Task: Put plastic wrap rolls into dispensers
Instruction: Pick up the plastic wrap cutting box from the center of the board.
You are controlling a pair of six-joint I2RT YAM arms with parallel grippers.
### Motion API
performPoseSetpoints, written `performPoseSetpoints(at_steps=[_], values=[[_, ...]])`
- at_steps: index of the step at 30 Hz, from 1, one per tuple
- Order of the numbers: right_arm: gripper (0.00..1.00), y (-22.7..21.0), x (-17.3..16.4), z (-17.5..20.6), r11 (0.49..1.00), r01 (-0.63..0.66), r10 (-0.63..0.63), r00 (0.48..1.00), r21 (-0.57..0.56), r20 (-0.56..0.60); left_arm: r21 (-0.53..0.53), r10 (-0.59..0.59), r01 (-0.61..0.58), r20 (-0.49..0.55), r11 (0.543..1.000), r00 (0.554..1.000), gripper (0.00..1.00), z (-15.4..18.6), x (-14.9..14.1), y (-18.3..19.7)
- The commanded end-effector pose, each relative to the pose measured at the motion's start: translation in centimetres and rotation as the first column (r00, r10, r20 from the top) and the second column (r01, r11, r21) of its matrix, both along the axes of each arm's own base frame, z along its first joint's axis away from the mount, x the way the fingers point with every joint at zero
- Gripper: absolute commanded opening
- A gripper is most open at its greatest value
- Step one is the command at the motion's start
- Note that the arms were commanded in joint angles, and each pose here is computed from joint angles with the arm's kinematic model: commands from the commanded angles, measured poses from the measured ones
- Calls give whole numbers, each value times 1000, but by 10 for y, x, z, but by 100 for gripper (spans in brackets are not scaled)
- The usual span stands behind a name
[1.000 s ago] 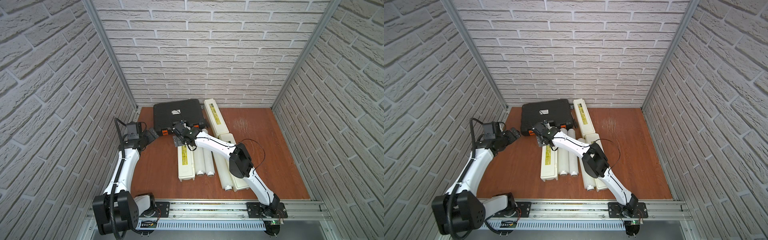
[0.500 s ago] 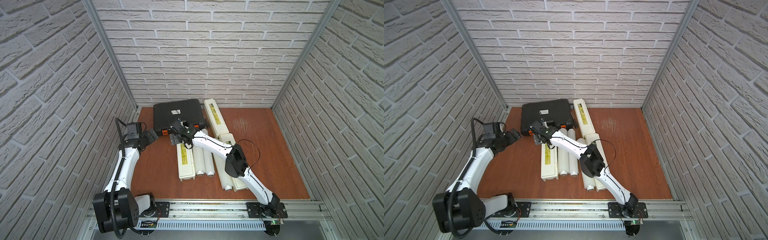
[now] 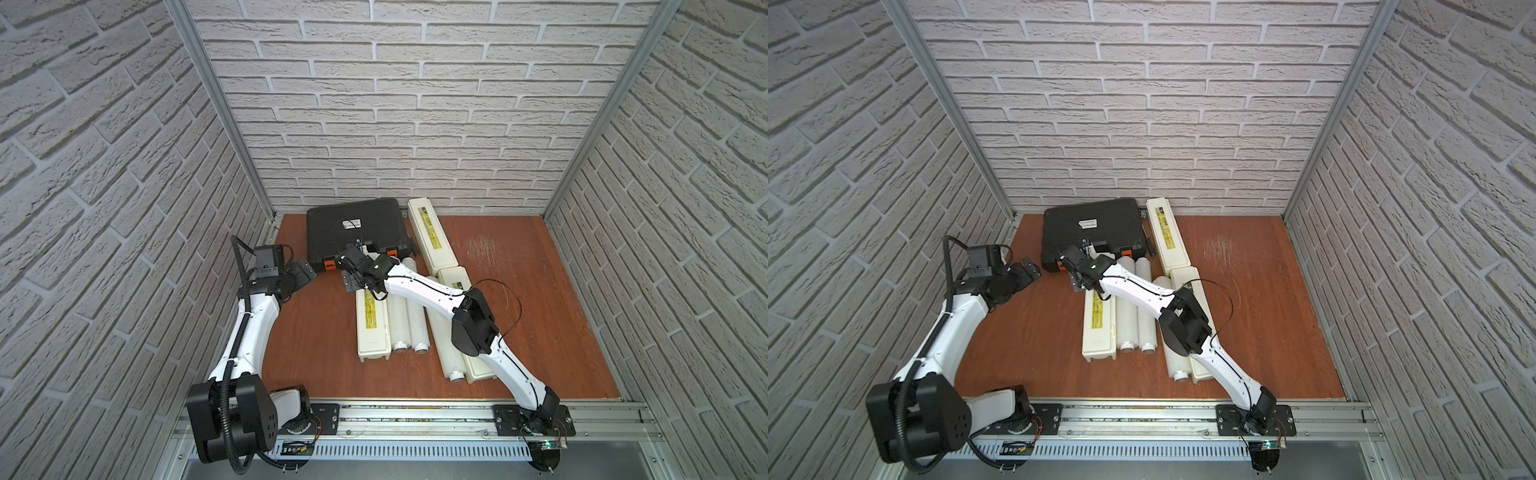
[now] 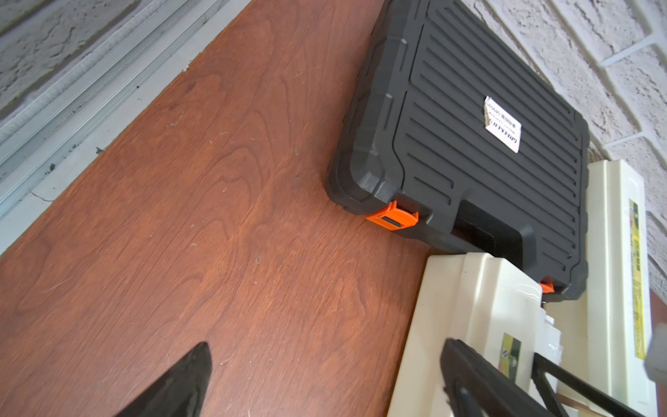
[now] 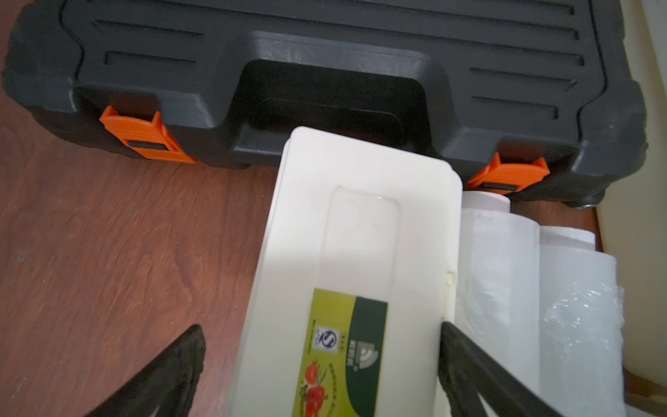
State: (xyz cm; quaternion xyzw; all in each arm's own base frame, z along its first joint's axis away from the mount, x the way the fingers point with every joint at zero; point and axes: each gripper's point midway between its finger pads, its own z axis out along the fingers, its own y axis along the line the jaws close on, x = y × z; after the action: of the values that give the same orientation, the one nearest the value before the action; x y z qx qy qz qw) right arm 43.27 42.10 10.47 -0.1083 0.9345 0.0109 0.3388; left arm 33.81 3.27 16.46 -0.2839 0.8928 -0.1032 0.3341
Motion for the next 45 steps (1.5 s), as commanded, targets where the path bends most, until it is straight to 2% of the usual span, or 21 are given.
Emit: performPoseSetpoints(at_steps=[1, 10, 17, 21, 26, 33, 40, 45], values=[[100, -13, 5, 11, 999, 42, -41, 999, -17, 22, 23, 11, -12, 27, 1000, 1000, 98, 12, 8, 7], [100, -12, 3, 45, 997, 44, -47, 997, 55, 54, 16, 6, -6, 15, 1000, 1000, 98, 7, 10, 6], [100, -24, 9, 55, 986, 92, -93, 996, 139, 0, -74, -63, 62, -21, 995, 998, 98, -9, 18, -12], [100, -23, 8, 42, 980, 120, -114, 992, 159, -46, -97, -75, 70, -47, 993, 996, 98, -17, 21, -15], [100, -16, 7, 15, 973, 129, -105, 986, 190, -128, -78, -61, 57, -58, 995, 996, 98, -17, 23, -11], [100, 10, 8, -3, 957, 83, -30, 981, 278, -191, -66, -67, 62, -75, 996, 995, 98, -23, 24, -9], [100, 5, 4, -24, 978, 85, -41, 974, 190, -222, -58, -73, 68, -85, 996, 994, 98, -25, 24, -8], [100, 11, 0, -21, 992, 29, -9, 988, 126, -156, -53, -70, 65, -93, 996, 993, 98, -27, 23, -7]])
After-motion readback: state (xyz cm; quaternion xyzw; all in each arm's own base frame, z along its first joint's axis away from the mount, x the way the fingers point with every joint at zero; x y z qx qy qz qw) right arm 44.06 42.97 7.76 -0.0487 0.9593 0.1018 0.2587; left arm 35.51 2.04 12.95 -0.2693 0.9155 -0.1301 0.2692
